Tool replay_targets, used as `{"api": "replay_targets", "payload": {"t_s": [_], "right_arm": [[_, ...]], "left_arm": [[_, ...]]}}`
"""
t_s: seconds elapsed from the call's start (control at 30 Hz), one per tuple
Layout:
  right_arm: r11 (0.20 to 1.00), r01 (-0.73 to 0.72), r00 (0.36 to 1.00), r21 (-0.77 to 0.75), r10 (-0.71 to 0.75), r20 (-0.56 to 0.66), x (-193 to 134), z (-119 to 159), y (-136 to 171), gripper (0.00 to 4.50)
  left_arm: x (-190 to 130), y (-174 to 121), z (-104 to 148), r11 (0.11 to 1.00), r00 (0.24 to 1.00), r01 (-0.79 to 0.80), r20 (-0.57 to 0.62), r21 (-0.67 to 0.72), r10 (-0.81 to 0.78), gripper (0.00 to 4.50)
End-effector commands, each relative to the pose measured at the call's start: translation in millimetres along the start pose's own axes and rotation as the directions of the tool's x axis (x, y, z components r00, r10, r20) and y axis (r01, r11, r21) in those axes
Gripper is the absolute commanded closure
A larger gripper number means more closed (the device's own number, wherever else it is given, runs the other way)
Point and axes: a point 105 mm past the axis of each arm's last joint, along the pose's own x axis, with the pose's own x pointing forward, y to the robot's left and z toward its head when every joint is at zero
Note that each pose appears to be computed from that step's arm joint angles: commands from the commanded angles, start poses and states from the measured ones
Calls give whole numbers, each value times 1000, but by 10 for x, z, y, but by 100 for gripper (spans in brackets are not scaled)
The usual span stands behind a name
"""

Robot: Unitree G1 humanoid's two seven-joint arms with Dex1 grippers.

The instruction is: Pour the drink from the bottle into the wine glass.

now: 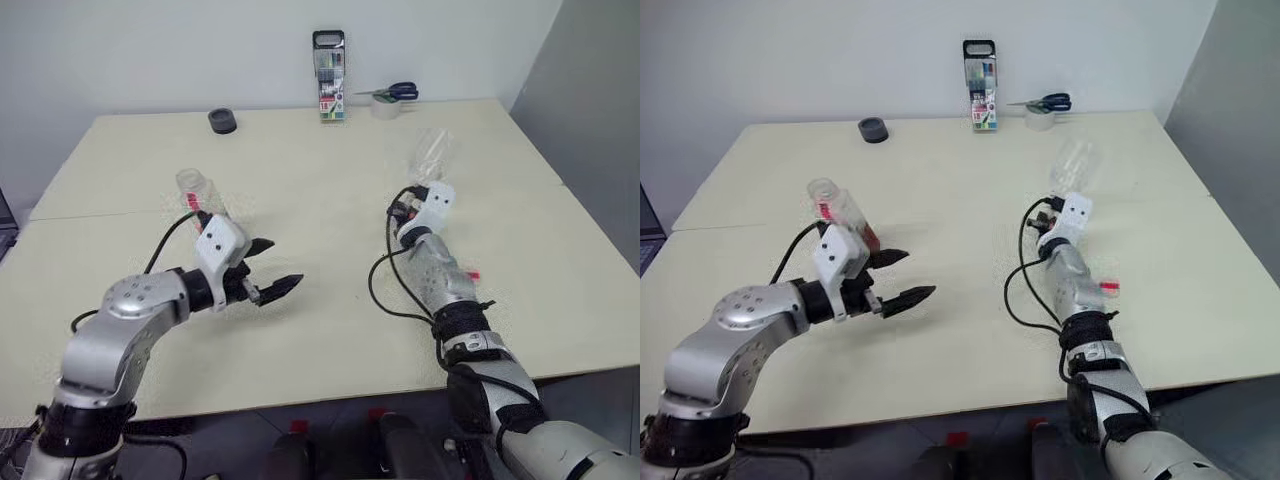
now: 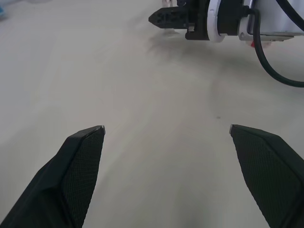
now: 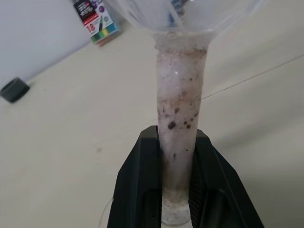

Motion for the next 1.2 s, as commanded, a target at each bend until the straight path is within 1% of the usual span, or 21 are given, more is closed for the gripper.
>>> {"api": "replay_targets", "payload": {"t_s": [0.03, 0.13, 0.27, 0.37, 0.47, 0.6, 0.73, 0.8, 0.87, 1.03, 1.2], "right_arm": [[996, -42, 998, -77, 46, 44, -40, 18, 98, 417], [999, -19, 1000, -36, 18, -8, -97, -160, 26, 417], [992, -50, 998, -113, 44, -52, -229, -287, -20, 417], [982, -78, 993, -175, 60, -103, -359, -391, -84, 417], [969, -107, 988, -223, 79, -131, -463, -435, -104, 417], [968, -122, 980, -220, 82, -181, -624, -520, -143, 417], [963, -123, 979, -239, 78, -189, -649, -514, -163, 417], [956, -130, 981, -261, 87, -172, -620, -477, -139, 417], [946, -155, 984, -286, 122, -130, -564, -386, -53, 417], [900, -249, 963, -358, 270, 12, -298, -73, 389, 417], [857, -354, 915, -375, 401, 52, -58, 19, 855, 417]], "left_arm": [[-135, -31, 82, 999, 999, -37, 17, 32, 37, 0], [-154, -26, 84, 998, 998, -65, 25, 23, 65, 0], [-199, 56, 84, 993, 993, -113, 27, 21, 113, 0], [-224, 30, 37, 994, 994, -111, 15, 21, 111, 0], [-220, -11, 9, 995, 995, -101, 9, 22, 101, 0], [-194, -22, 6, 995, 995, -98, 17, 21, 97, 0], [-207, -13, -20, 994, 994, -107, 17, 19, 107, 0], [-212, -30, -32, 994, 994, -109, 17, 15, 109, 0], [-217, -43, -42, 993, 993, -117, 19, 7, 117, 0], [-286, 58, 13, 974, 972, -227, 66, -10, 227, 0], [-435, 128, 38, 933, 930, -359, 94, 8, 357, 0]]}}
